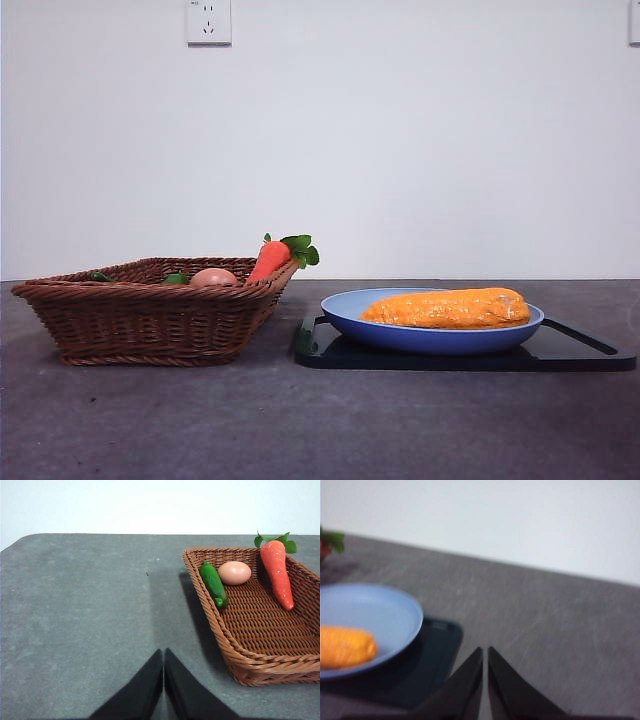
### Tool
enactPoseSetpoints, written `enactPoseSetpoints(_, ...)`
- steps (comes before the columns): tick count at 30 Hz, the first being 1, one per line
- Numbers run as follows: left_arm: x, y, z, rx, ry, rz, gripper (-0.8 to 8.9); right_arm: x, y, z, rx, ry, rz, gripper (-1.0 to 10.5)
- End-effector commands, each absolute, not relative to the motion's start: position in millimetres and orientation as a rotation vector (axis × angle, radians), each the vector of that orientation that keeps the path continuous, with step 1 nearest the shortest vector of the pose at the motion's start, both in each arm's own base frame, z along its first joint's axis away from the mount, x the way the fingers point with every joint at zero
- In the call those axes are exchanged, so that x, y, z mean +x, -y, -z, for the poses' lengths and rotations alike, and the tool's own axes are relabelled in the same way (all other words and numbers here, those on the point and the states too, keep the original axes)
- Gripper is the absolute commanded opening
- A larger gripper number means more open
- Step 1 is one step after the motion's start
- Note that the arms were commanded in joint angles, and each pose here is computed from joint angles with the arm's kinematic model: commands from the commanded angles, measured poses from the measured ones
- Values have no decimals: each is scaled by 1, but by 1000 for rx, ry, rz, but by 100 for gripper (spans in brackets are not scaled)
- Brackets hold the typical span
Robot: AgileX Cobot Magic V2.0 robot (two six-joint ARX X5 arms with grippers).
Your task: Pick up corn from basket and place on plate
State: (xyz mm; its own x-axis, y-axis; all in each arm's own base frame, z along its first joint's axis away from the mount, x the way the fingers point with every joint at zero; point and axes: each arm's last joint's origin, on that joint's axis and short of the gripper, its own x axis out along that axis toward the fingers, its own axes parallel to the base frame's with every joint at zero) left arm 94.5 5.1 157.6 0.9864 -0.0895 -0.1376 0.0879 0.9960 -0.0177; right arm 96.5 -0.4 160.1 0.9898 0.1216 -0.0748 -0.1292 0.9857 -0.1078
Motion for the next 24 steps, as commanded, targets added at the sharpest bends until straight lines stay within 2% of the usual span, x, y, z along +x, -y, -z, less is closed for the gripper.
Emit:
enactPoseSetpoints(1, 96, -6, -149, -19, -160, 84, 8, 96, 0, -154, -91, -113, -132, 2)
enactPoseSetpoints(5, 96, -6, -149, -19, -160, 84, 8, 96, -1, -150, -87, -153, -141, 2)
enactPoseSetpoints(24, 96, -6, -149, -19, -159, 84, 8, 96, -1, -151, -88, -144, -142, 2)
